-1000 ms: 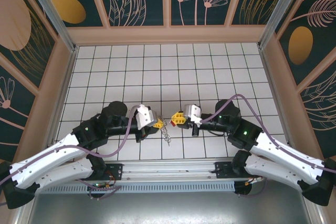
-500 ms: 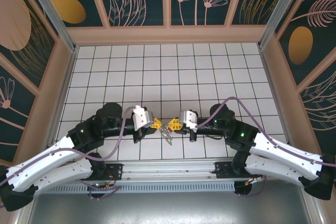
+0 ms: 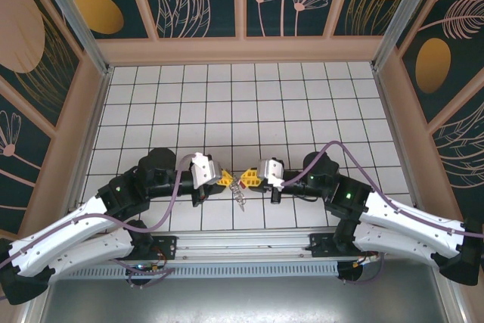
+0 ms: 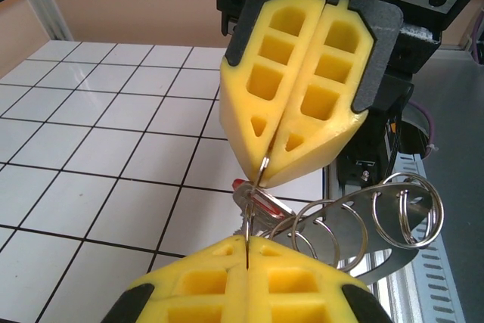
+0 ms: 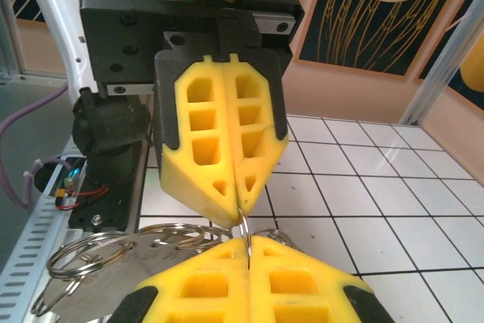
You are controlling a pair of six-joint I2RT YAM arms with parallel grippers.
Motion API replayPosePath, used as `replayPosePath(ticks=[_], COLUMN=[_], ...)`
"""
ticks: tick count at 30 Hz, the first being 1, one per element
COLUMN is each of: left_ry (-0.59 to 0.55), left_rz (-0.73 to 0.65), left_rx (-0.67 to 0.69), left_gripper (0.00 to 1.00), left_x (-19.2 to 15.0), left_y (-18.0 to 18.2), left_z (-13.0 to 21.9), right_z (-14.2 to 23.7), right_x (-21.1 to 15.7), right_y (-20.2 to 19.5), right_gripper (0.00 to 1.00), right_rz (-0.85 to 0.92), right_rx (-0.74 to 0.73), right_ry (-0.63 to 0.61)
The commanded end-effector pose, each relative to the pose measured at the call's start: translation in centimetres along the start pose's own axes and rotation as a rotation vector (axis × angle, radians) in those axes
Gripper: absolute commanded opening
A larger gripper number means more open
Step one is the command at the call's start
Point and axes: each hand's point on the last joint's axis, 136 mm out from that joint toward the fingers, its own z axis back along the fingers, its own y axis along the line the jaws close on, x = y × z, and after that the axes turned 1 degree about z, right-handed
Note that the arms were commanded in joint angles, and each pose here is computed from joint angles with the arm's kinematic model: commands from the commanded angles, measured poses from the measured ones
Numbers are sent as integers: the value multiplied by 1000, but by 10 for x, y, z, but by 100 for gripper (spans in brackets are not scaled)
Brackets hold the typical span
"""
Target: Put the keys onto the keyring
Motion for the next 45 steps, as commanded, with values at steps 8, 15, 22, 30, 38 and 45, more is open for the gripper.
replayPosePath(ticks=[8,15,22,30,38,45], left_ry=[-27,-26,-29,-28,-15,-15], left_rz=[-30,-31,-29,-30,-25,-21], left_rx=[-8,-3,0,0,0,-4], left_gripper=[0,0,0,0,0,0], left_x=[9,9,9,9,6,7], left_y=[-1,0,0,0,1,0], left_z=[1,1,2,2,-1,-2], right_z=[0,-2,-7,0,-2,-7], right_x=[1,4,-4,6,9,6], right_y=[0,6,7,4,5,7], right_gripper=[0,0,0,0,0,0], right_rz=[0,-3,-13,-1,6,8], right_rx=[-7,32,44,21,32,47], right_ry=[-14,-20,22,-21,-24,-9])
